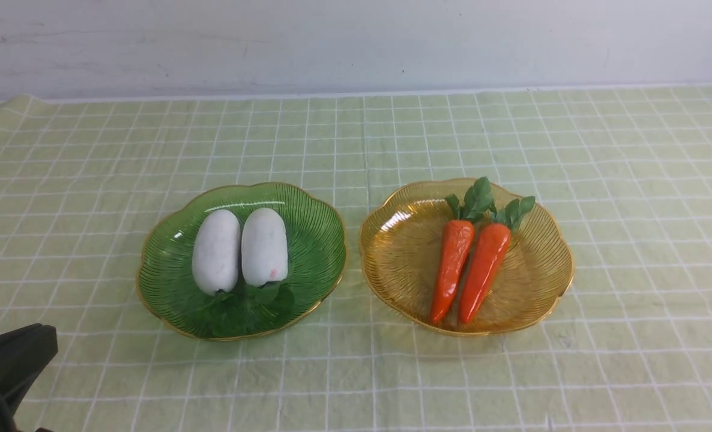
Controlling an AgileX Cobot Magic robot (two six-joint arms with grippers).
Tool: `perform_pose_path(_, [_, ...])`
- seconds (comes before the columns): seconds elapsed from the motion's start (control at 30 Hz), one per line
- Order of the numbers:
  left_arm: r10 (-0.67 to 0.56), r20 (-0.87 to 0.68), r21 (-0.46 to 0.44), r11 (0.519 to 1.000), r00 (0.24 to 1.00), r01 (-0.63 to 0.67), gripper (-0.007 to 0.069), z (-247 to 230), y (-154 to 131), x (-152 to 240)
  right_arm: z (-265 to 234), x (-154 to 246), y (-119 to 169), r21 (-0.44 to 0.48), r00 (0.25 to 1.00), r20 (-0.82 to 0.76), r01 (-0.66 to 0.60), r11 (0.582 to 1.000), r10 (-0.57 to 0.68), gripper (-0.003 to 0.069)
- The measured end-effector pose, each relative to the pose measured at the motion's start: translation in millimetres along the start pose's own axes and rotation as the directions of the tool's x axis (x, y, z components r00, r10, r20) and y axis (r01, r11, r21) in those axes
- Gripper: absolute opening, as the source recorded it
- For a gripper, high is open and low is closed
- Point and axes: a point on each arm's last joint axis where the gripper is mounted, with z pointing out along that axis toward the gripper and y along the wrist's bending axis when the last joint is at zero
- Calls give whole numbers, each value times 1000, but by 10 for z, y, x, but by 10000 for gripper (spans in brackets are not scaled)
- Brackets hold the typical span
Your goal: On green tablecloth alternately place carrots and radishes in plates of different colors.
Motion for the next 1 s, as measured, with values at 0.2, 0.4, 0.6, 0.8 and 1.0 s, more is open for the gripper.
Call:
perform_pose_path(0.2, [53, 38, 0, 999, 998, -53, -8, -24, 5, 46, 0, 0, 0, 0, 1000, 0, 0, 1000, 0, -14])
perform_pose_path(0.4, [80, 131, -88, 994, 988, -69, -8, -66, 74, 441, 0, 1, 0, 0, 1000, -1, 0, 1000, 0, -14])
perform_pose_path(0.6, [60, 140, -236, 971, 988, -26, -8, 7, 152, 967, 0, 1, 0, 0, 1000, -1, 2, 1000, -2, -14])
perform_pose_path(0.8, [31, 56, -242, 970, 998, -17, -8, 79, 160, 1209, -1, 3, 1, -1, 1000, -3, 2, 1000, -2, -14])
perform_pose_path(1.0, [27, 57, -239, 971, 998, -13, -8, 80, 158, 1209, -1, 3, 1, -1, 1000, -3, 2, 1000, -2, -14])
